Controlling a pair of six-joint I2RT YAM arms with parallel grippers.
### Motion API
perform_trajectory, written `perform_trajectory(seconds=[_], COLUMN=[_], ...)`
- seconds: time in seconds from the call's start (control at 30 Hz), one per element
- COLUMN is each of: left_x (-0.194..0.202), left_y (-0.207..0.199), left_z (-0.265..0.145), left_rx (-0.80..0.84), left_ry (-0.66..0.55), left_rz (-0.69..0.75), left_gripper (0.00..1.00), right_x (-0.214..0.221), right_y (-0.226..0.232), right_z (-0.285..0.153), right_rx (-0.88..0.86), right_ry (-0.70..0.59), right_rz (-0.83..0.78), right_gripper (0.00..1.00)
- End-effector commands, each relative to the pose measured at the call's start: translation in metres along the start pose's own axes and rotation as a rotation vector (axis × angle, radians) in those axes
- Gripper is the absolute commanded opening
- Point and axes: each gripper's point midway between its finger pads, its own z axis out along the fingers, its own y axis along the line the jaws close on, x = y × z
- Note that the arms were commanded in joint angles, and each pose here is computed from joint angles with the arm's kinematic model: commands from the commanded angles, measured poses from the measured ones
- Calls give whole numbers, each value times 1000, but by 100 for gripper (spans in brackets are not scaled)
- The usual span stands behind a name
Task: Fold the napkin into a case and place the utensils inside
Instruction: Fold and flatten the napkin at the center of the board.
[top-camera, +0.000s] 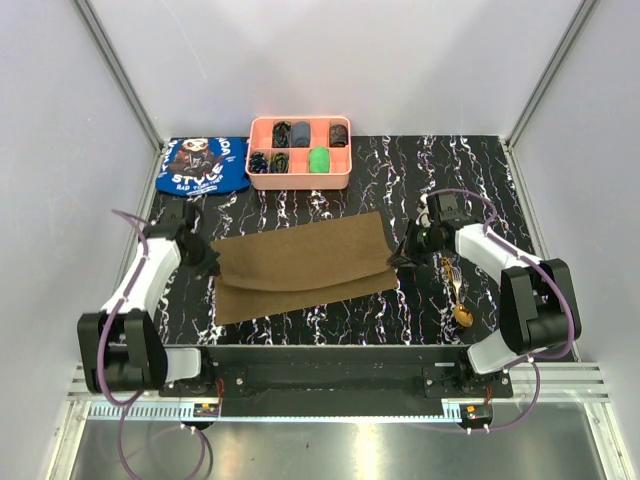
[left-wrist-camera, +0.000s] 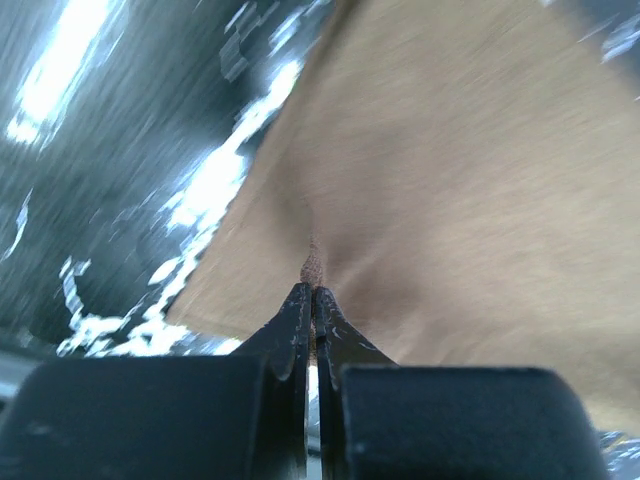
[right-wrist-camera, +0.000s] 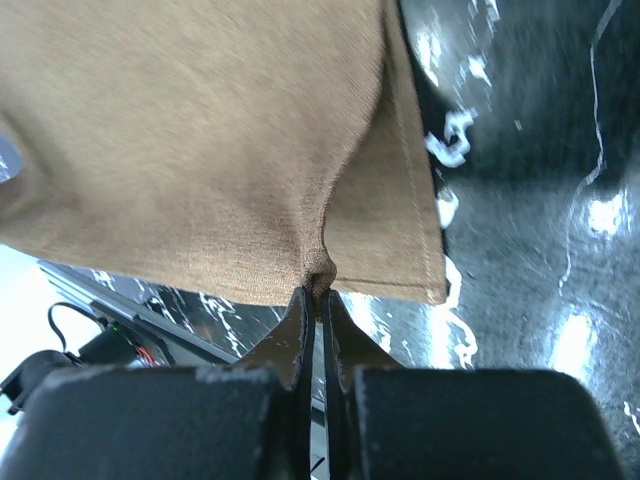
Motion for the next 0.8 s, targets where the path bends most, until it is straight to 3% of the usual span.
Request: perform_trajectory(seconds=[0.0, 0.37, 0.57, 0.77], left_x=[-28, -9, -3, -6], left_y=[-46, -74, -82, -107], left_z=[4, 24, 38, 45], left_rx=[107, 104, 90, 103], left_ry=[-6, 50, 70, 73], left_rz=[60, 102, 104, 131], left_gripper=[0, 0, 0, 0], right_x=[-29, -3, 11, 18], right_y=[13, -10, -40, -68], right_z=[-9, 28, 47, 43], right_rx=[-16, -39, 70, 209], right_ry=[-81, 17, 50, -23], right_rz=[-12, 64, 147, 266], right_gripper=[0, 0, 0, 0])
